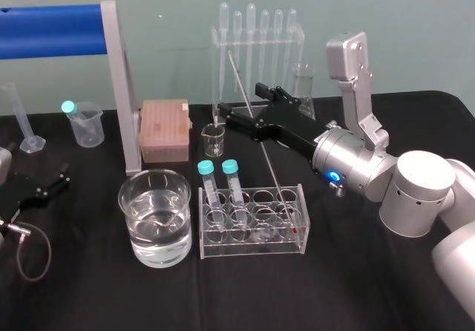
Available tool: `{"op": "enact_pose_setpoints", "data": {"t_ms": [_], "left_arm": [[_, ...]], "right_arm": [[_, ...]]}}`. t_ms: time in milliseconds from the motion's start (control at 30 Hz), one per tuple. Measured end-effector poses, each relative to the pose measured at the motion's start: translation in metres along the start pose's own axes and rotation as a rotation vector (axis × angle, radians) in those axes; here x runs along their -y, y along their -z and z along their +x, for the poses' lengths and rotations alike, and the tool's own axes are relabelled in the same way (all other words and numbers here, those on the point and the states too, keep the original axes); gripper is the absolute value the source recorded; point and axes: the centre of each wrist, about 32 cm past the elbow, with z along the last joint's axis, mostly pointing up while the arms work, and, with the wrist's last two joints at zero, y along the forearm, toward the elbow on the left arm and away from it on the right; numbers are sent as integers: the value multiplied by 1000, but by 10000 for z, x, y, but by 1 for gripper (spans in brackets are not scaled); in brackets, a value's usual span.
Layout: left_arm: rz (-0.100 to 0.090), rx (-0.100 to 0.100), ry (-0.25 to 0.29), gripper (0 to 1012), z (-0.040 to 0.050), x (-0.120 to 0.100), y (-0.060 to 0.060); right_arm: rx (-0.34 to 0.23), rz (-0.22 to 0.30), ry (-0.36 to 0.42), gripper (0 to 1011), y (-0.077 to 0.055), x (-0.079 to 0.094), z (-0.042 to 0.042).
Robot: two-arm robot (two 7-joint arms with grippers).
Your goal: Hold the thermometer with one hand and immerse one end into the beaker, then reinsert it into the test tube rack.
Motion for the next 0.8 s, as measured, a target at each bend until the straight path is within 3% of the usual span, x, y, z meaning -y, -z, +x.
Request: {"op": "enact_pose_setpoints", "data": {"t_ms": [100,300,800], "left_arm": [[0,0,0,1008,0,0,0],[0,0,0,1008,0,0,0],[0,0,0,1008,0,0,0]], "right_arm": [[0,0,0,927,0,0,0],[0,0,0,760,0,0,0],[1,1,0,273,0,0,0]]}}
